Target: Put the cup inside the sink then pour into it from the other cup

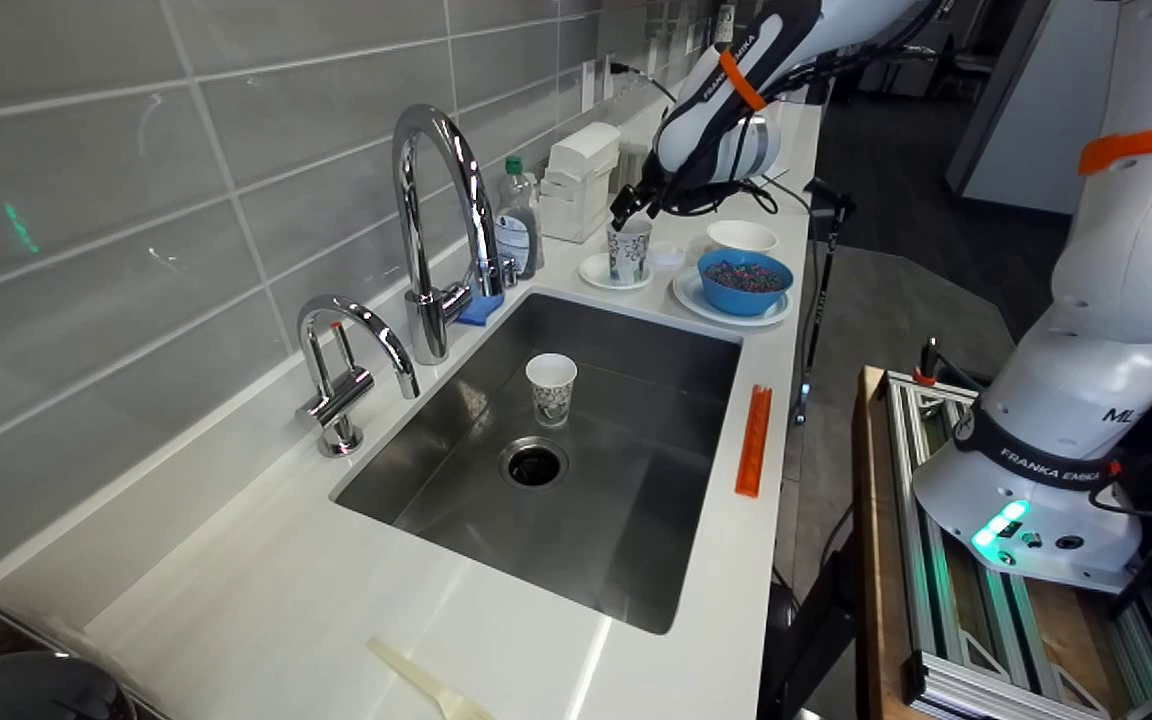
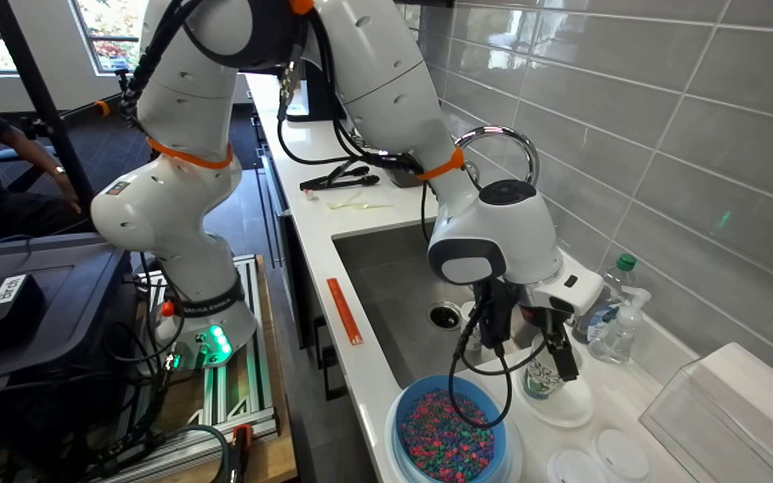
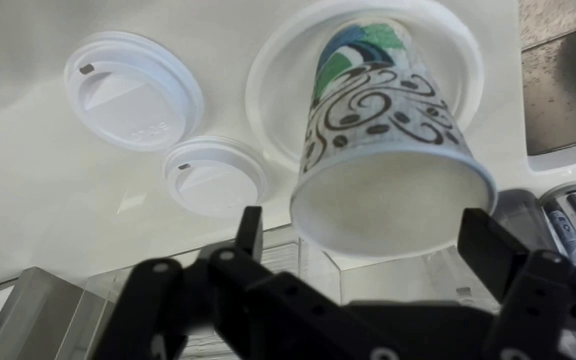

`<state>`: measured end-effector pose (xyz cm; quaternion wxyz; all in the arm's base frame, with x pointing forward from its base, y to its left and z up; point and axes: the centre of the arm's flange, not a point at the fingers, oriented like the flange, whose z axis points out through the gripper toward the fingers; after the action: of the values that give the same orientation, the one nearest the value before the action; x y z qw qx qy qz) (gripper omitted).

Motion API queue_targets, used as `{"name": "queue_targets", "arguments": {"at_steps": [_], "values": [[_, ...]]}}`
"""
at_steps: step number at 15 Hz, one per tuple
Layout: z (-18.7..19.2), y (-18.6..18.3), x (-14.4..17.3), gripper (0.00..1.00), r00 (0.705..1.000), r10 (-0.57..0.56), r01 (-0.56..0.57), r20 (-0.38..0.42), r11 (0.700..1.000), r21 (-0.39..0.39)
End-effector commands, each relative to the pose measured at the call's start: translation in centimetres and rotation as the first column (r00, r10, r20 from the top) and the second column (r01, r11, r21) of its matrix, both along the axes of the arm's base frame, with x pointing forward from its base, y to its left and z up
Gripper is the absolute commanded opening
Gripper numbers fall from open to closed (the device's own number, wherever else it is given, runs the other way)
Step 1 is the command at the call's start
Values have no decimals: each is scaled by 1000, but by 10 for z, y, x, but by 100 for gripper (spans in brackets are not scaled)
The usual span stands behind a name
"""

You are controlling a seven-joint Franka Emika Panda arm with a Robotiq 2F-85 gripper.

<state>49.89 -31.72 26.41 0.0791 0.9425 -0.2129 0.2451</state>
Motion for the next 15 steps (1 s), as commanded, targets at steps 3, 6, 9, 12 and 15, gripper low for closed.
{"name": "queue_targets", "arguments": {"at_steps": [3,6,9,12,15], "values": [[22,10,-8,100,1000,-1,1,-3,999,-34],[36,15,-11,100,1000,20,-21,-12,999,-46],[47,25,-11,100,998,65,-65,-27,998,-21],[58,43,-9,100,992,106,-104,-75,994,32],[72,62,-9,100,980,127,-113,-156,989,95]]}}
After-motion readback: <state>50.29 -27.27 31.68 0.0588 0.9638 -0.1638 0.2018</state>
